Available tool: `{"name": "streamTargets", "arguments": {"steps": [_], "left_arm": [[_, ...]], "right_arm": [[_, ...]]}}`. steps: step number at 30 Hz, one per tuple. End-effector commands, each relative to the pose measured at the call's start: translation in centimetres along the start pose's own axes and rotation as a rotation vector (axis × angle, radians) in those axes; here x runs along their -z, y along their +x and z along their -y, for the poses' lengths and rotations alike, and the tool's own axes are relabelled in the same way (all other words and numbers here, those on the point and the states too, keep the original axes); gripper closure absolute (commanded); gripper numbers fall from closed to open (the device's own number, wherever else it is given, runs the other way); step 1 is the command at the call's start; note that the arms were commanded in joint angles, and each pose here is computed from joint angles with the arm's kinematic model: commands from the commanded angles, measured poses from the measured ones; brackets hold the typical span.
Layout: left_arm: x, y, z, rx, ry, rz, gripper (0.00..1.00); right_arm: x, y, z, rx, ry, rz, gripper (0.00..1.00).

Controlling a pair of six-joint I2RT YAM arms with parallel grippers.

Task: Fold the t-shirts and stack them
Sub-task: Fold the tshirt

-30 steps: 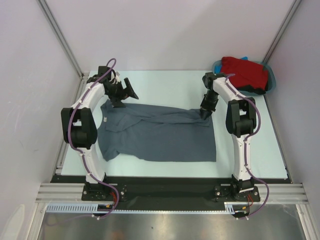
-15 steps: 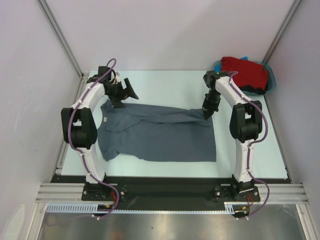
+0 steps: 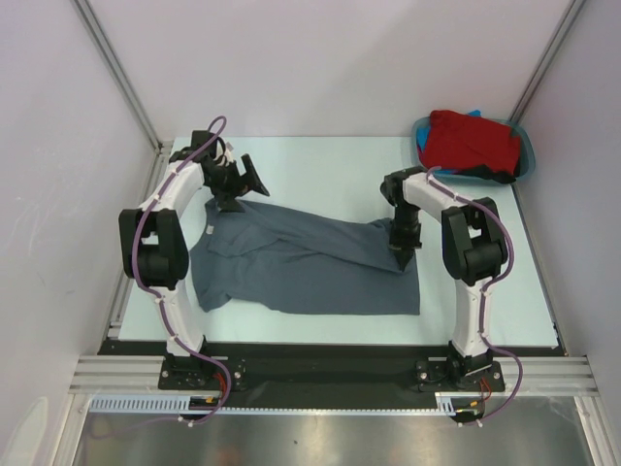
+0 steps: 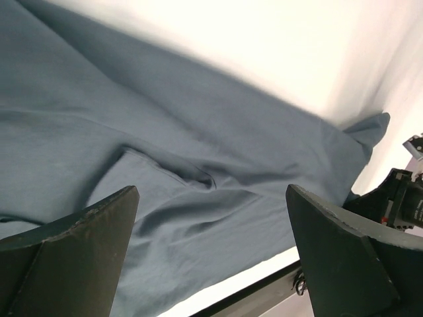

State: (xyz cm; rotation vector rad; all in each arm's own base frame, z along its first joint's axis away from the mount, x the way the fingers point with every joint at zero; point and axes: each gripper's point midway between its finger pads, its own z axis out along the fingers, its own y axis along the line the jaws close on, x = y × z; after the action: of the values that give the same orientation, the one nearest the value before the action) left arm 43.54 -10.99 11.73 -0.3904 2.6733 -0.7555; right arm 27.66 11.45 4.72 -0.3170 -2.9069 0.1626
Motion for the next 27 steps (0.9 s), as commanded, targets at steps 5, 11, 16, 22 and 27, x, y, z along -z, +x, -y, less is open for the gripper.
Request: {"name": "streamTargets", "arguments": {"steps": [5,11,16,22,27], "left_arm": [[0.9,0.0,1.4,-0.037,0.042,0.003,0.0],[0.3,-0.4,1.1,-0.051,0.037,0.0,0.0],[-1.5,-1.2,-0.3,-0.086,0.0,-0.007,0.0],[-2.7,-4.1,-0.9,-0.071,-0.006,0.023,0.0],[-4.5,-5.8,-1.7,-0.048,-0.023,0.026,0.0]], "right_arm": [[1.7,-0.7,2.0,-0.072,0.058,0.104,0.28],[5.5,-5.7,1.7,-0.117,0.041,0.257,0.08],[6.2,-9.7,1.8,-0.179,-0.054,0.308,0.07],[5.5,-12.7,1.2,-0.177,-0.068,0.306,0.09],[4.4,-13.9,0.5,-0.176,-0.105,0.292,0.11]]}}
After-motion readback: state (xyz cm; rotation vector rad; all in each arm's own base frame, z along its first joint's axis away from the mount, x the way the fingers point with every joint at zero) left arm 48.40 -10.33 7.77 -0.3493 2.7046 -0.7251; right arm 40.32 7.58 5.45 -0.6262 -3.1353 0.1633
